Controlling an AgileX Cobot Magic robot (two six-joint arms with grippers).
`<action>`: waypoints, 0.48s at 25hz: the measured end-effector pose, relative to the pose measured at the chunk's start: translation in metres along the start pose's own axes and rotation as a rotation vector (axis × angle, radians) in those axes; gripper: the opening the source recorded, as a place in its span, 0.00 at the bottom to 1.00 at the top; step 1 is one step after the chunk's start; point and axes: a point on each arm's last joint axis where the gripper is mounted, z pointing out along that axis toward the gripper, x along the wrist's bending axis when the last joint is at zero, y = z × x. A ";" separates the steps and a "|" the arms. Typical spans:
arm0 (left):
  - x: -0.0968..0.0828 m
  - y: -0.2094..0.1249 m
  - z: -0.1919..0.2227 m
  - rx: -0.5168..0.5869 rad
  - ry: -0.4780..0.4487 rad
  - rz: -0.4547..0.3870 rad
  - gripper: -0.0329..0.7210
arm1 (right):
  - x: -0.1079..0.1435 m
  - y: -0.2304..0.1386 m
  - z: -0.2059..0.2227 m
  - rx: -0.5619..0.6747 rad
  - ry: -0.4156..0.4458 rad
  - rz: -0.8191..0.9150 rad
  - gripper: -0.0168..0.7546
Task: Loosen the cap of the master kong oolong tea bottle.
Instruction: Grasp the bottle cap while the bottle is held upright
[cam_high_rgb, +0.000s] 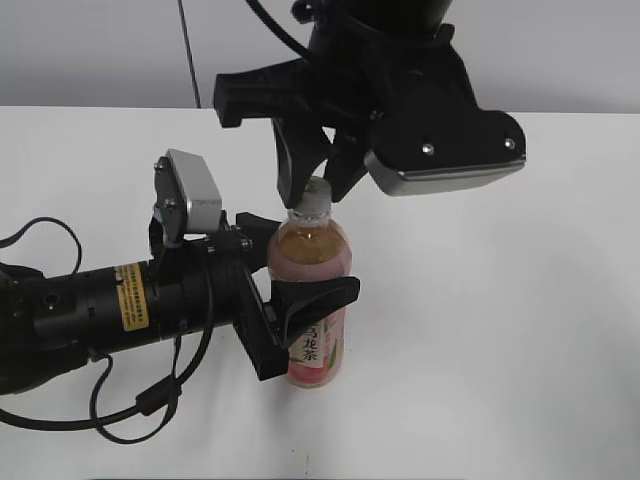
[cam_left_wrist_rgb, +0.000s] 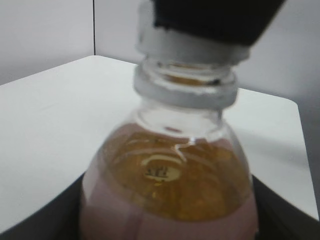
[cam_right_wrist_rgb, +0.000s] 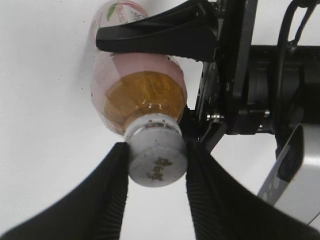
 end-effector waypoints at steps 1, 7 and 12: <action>0.000 0.000 0.000 0.000 0.000 0.000 0.65 | 0.000 0.000 0.000 0.000 0.000 0.010 0.37; 0.000 0.000 0.000 0.000 0.000 0.000 0.65 | 0.000 0.000 0.000 0.000 0.003 0.083 0.37; 0.000 0.000 0.000 0.000 0.000 0.000 0.65 | 0.000 0.000 0.000 0.001 0.003 0.155 0.37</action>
